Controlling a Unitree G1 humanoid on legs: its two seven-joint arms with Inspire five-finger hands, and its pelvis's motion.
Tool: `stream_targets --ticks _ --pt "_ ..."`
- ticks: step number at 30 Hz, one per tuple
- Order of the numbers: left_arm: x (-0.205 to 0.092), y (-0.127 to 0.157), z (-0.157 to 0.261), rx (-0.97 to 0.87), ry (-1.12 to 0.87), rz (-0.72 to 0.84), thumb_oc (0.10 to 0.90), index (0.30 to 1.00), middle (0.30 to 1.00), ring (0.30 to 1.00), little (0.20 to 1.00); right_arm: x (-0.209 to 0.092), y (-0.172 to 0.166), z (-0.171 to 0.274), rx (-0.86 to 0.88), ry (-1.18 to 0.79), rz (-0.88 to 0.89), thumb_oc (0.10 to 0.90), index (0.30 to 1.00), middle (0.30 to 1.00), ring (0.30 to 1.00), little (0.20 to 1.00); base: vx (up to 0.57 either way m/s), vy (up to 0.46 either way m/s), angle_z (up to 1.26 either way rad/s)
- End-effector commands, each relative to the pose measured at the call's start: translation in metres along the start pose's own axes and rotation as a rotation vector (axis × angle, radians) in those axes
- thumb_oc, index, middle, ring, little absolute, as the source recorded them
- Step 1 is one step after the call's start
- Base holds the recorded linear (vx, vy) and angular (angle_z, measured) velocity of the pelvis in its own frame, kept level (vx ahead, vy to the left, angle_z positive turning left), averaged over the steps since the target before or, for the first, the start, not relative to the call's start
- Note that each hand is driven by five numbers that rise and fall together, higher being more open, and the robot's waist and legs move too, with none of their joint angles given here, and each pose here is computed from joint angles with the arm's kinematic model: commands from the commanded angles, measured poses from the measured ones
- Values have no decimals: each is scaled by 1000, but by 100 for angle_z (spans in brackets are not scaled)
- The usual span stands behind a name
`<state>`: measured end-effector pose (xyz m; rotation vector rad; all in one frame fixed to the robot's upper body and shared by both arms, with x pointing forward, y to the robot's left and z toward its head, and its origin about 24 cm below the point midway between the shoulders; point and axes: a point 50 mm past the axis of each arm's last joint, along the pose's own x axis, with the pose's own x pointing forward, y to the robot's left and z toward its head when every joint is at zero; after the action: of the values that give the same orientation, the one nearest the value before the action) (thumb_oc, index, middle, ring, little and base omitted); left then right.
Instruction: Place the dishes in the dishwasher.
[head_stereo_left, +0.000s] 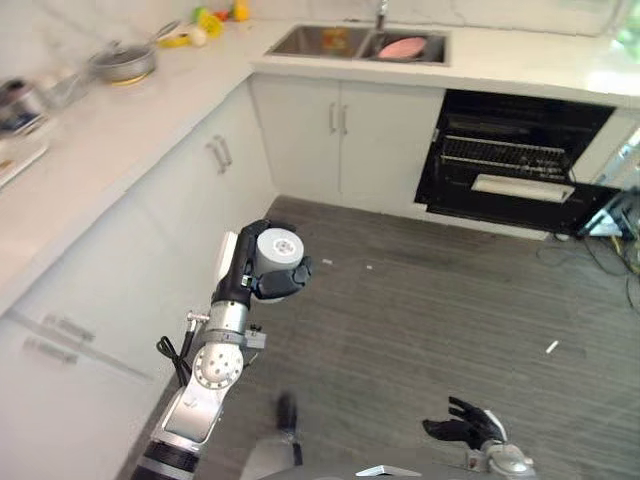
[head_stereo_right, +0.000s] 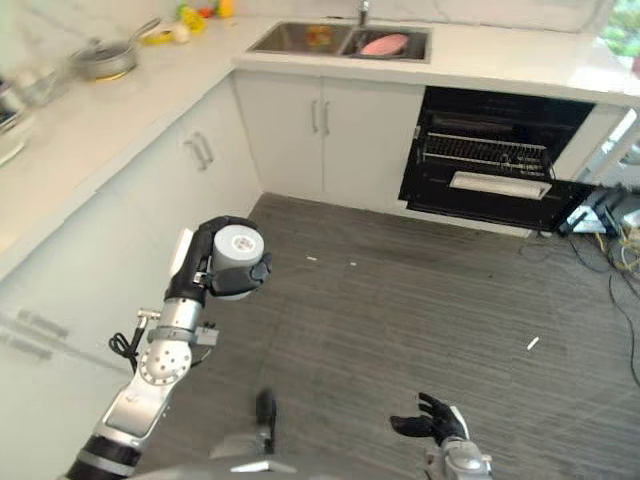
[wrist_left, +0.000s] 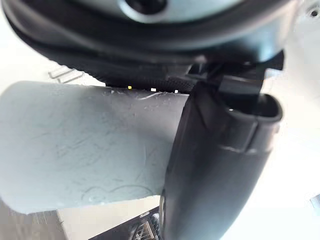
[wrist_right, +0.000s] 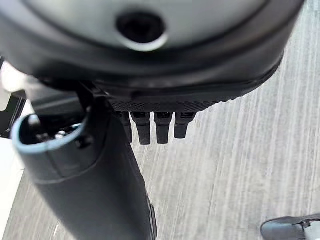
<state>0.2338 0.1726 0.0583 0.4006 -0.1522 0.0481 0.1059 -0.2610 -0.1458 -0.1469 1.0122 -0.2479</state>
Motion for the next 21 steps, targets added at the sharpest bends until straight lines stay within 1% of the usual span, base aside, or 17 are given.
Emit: stream_targets --ticks 1,3,5,6,8,9,13,15,18,21 --pt "8 25 57 -45 -297 136 400 300 300 300 300 -2 14 -2 3 -21 42 800 900 900 900 900 408 251 -168" --pt "14 20 70 -55 -362 112 400 300 300 300 300 -5 14 -13 68 3 21 800 900 900 900 900 372 358 -120" --pt "16 18 73 -48 -378 93 400 300 300 300 300 -5 17 -15 96 9 23 800 900 900 900 900 295 275 -31" --pt "19 18 77 -23 -399 71 400 300 300 300 300 -7 24 -17 106 8 48 800 900 900 900 900 262 253 -20" --pt "22 19 78 -7 -407 59 400 300 300 300 300 -6 31 -15 96 4 74 800 900 900 900 900 224 282 -67" --pt "24 20 80 7 -412 56 400 300 300 300 300 -5 37 -10 50 -12 106 800 900 900 900 900 278 414 -63" --pt "25 23 76 1 -389 87 400 300 300 300 300 -4 47 -4 18 -23 132 800 900 900 900 900 238 249 -85" --pt "23 22 73 -28 -378 88 400 300 300 300 300 -4 46 -3 -23 -24 130 800 900 900 900 900 397 113 -72" --pt "19 20 68 -45 -355 82 400 300 300 300 300 -5 42 -6 -24 -24 105 800 900 900 900 900 256 46 -76" --pt "16 21 65 -33 -346 83 400 300 300 300 300 -6 42 -9 -14 -17 96 800 900 900 900 900 297 -28 -23"
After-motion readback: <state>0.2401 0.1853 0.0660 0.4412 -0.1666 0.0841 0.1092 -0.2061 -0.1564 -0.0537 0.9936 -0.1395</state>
